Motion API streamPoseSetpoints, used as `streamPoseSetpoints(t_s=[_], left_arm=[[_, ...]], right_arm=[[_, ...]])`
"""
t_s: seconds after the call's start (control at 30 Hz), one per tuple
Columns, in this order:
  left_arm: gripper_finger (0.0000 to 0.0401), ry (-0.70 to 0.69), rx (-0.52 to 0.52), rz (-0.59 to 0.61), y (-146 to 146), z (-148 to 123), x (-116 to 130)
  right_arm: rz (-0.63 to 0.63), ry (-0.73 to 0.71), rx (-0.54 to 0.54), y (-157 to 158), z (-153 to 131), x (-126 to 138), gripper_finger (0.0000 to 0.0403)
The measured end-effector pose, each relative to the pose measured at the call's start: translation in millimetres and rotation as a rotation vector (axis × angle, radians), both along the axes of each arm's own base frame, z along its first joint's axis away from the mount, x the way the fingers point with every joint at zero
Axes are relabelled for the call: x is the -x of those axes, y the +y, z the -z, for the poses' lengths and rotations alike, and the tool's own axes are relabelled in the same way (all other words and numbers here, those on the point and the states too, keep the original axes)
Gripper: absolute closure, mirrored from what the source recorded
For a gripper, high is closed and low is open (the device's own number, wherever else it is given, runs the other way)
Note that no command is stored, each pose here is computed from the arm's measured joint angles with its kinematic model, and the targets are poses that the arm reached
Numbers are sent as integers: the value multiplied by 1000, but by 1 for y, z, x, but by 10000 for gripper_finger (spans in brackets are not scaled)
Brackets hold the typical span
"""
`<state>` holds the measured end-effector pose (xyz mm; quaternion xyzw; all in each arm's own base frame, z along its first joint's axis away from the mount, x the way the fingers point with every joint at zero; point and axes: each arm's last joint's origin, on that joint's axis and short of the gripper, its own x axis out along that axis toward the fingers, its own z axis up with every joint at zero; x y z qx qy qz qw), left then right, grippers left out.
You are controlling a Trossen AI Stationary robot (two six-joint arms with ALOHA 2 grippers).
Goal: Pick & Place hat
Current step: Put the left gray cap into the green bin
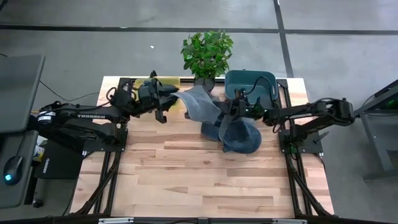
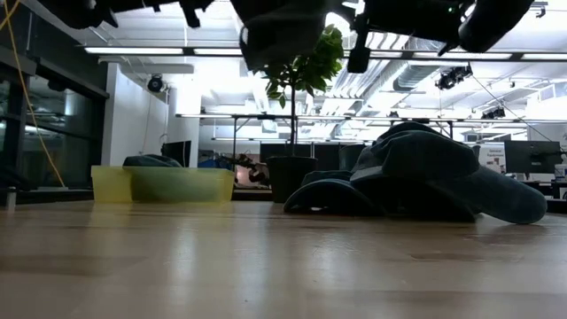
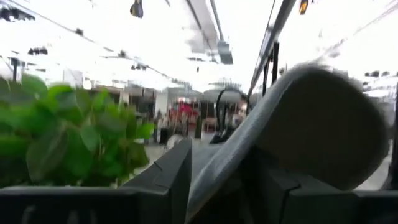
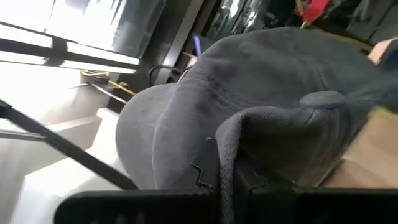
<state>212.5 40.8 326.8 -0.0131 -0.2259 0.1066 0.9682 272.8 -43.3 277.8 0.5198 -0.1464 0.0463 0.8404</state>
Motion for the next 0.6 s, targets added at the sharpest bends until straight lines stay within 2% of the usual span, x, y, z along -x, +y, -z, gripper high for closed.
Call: streamPoseSetpoints(t_s=[0.27, 0.43, 0.6], left_arm=[[265, -109, 2, 14, -4, -19, 23], [265, -129, 4, 24, -7, -25, 35], [265, -88, 107, 87, -8, -22, 37]], right_arm=[[84, 106, 81, -3, -20, 30, 402], [141, 150, 115, -2, -32, 53, 403], [217, 217, 139, 1, -38, 76, 403]])
